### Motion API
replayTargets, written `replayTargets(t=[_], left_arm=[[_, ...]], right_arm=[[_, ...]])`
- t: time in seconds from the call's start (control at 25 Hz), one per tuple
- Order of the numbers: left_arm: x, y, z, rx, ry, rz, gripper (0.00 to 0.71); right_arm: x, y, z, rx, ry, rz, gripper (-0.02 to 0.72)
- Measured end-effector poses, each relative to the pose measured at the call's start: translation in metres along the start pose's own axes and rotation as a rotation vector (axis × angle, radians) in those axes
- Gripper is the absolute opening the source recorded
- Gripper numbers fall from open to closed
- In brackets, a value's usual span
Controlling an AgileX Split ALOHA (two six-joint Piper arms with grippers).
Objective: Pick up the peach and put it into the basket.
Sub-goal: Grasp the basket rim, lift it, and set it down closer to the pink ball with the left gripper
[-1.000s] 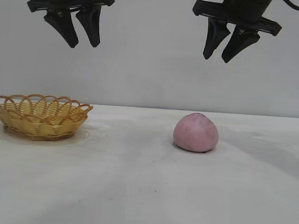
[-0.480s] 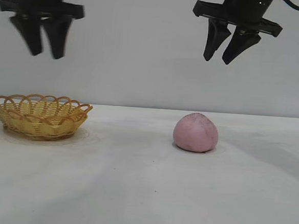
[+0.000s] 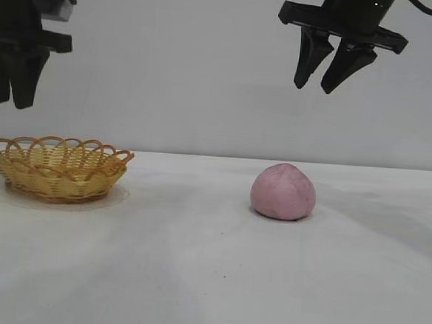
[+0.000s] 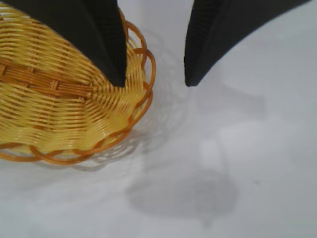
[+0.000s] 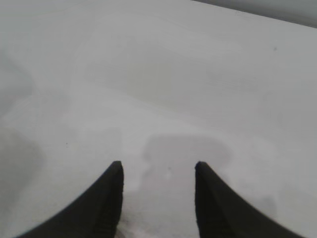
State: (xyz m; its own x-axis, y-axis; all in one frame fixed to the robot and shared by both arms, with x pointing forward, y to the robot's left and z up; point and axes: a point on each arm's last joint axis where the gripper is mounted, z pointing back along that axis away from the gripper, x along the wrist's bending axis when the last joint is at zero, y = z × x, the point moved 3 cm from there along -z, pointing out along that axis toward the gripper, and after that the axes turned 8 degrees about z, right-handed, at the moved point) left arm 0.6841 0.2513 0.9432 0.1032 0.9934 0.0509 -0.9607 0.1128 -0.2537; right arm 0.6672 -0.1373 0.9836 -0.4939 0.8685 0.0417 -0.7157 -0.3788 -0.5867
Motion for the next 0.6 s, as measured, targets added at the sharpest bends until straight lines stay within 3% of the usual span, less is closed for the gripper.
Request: replayTargets(t=[0.4,0.52,0.6], left_arm=[[-0.005,0.006,-0.044,0.074,0.025,-0.012,0.28],[-0.011,0.008,-0.053,0.091,0.064,0.018,0.118],[-0.016,0.006,-0.05,0.086,0.11,0.069,0.061]], right_arm=[[0.0,0.001,0.0,0.012,-0.004,0.017,0.329],[0.001,0.001,0.0,0.012,-0.004,0.017,0.329],[0.001,0.002,0.0,0.014,-0.005,0.017,0.329]])
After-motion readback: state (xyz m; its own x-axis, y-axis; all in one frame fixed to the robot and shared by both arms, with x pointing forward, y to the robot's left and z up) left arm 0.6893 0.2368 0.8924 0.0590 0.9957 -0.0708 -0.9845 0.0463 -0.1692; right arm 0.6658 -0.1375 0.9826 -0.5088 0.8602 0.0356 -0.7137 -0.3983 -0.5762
